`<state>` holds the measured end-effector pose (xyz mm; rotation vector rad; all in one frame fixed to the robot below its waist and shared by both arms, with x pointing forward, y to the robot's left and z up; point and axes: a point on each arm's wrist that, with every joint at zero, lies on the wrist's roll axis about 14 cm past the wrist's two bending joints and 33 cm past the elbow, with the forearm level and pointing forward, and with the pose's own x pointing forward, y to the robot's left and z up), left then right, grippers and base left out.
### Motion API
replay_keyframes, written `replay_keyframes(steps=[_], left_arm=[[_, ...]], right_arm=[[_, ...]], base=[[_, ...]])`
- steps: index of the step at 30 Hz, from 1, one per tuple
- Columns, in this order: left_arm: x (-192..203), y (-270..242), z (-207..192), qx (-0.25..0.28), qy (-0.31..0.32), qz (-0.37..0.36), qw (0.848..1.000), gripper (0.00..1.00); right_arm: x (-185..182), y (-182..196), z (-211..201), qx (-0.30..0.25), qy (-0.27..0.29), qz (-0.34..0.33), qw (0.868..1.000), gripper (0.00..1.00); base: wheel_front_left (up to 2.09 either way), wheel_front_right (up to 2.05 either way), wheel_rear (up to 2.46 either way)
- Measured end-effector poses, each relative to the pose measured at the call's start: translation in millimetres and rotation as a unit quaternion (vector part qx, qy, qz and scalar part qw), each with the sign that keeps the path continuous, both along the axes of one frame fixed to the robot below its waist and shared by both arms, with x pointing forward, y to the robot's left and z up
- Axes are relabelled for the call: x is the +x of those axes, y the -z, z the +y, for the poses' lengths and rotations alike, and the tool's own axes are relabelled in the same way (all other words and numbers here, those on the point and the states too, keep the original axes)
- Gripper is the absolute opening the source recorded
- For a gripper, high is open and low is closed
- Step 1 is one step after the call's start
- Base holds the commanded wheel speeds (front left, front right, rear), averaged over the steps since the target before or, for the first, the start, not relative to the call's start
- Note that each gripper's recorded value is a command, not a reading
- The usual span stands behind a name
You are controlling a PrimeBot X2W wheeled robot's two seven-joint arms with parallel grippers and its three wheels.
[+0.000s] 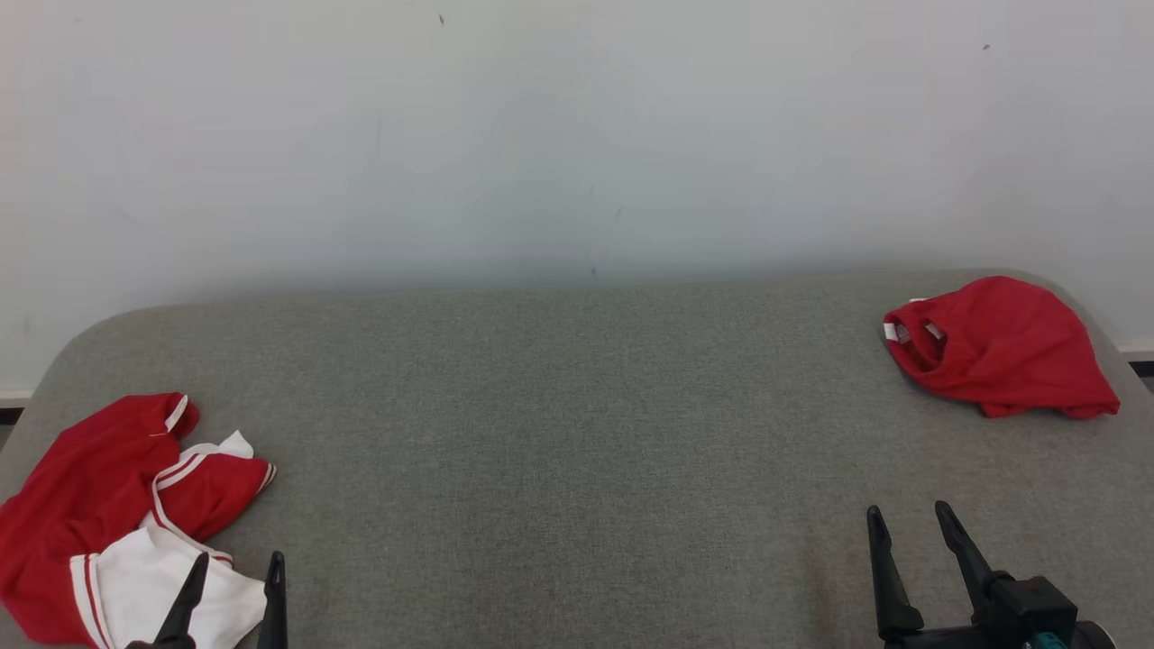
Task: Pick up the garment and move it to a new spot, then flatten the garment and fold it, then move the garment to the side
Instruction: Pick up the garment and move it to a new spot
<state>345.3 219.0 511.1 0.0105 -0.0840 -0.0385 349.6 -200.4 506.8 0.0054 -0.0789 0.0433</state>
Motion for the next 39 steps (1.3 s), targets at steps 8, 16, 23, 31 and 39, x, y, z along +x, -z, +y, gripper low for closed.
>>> replay_keyframes(steps=[8,16,23,31,39], left_arm=[[3.1,6.2,-1.7,-0.001,0.005,0.011,1.0,1.0],[3.6,6.3,-7.0,0.0,0.013,0.011,1.0,1.0],[2.9,6.3,-7.4,0.0,0.013,0.011,1.0,1.0],[2.7,5.3,-6.5,0.003,0.011,0.009,1.0,1.0],[2.0,4.3,-6.1,0.003,0.01,0.008,1.0,1.0]], right_arm=[[-0.7,1.0,-3.8,0.001,0.006,0.002,1.0,1.0],[-1.7,0.7,-6.1,0.004,0.009,0.001,1.0,1.0],[-1.7,2.2,-6.1,0.006,0.009,0.003,1.0,1.0],[-2.3,2.8,-6.2,0.009,0.009,0.004,1.0,1.0],[-2.6,2.3,-6.7,0.008,0.01,0.003,1.0,1.0]], base=[[0.0,0.0,0.0],[0.0,0.0,0.0],[0.0,0.0,0.0],[0.0,0.0,0.0],[0.0,0.0,0.0]])
